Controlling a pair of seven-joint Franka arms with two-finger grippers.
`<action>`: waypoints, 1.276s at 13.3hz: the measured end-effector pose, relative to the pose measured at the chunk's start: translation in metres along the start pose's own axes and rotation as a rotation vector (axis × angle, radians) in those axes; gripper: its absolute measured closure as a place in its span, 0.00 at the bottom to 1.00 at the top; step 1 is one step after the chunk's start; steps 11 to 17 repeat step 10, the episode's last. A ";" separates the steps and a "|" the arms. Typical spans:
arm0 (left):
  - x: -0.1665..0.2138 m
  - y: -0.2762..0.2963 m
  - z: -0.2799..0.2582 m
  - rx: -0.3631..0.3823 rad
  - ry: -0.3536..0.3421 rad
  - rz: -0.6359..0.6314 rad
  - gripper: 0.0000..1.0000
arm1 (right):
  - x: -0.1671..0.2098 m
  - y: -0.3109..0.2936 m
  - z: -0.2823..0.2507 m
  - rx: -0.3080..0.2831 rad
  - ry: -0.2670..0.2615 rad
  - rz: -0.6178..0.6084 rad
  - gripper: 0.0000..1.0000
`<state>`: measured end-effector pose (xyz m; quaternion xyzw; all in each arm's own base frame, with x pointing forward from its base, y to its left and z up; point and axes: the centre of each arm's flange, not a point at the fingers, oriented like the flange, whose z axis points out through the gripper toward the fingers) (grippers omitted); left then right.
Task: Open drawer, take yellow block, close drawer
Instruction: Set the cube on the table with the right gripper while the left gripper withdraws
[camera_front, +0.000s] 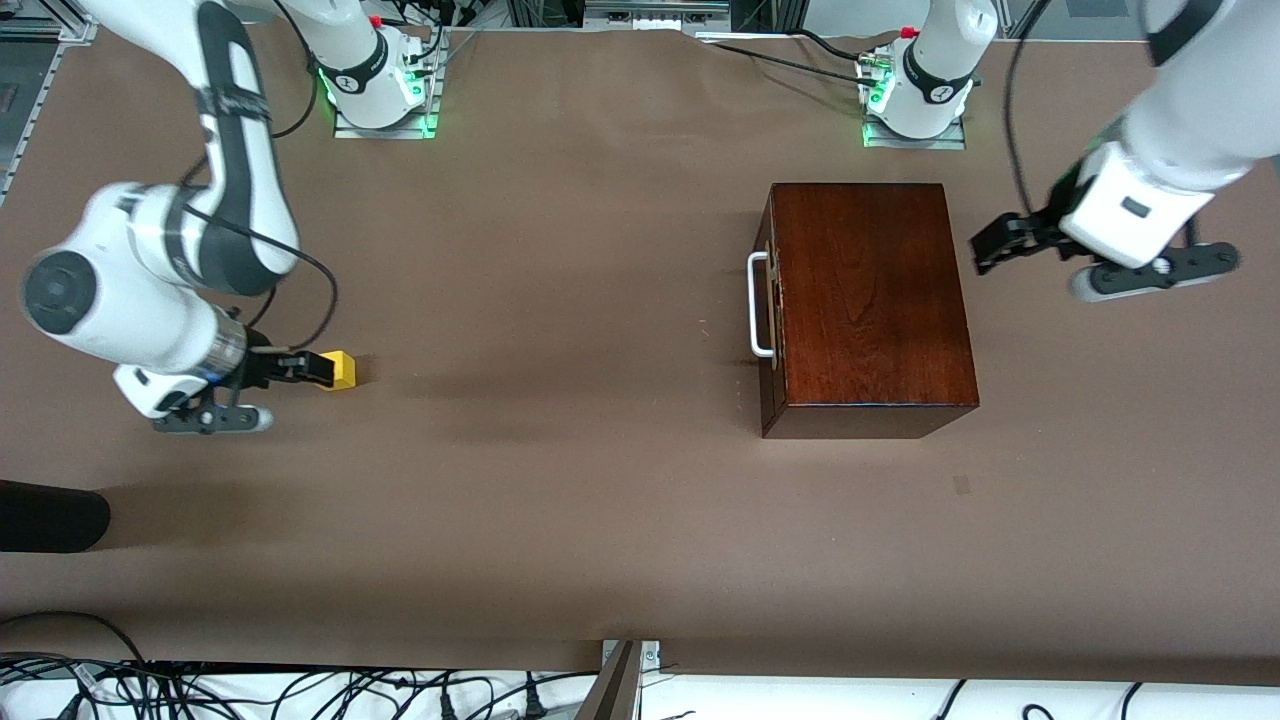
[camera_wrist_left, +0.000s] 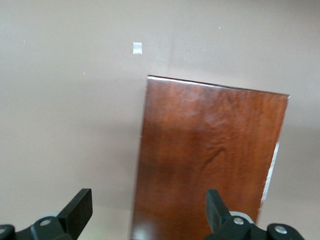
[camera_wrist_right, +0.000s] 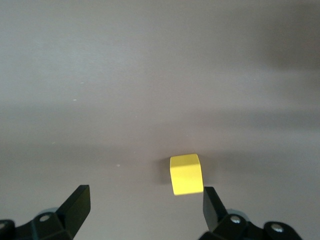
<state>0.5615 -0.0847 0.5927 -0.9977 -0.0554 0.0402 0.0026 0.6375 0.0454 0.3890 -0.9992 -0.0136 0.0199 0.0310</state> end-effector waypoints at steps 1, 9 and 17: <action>0.001 -0.014 -0.001 -0.003 0.010 0.069 0.00 | -0.004 0.006 -0.016 0.003 0.009 -0.001 0.00; 0.005 -0.050 0.002 -0.010 0.047 0.176 0.00 | -0.046 0.034 -0.126 -0.024 0.078 0.035 0.00; 0.006 -0.051 0.002 -0.010 0.048 0.174 0.00 | -0.053 0.040 -0.139 -0.019 0.087 0.044 0.00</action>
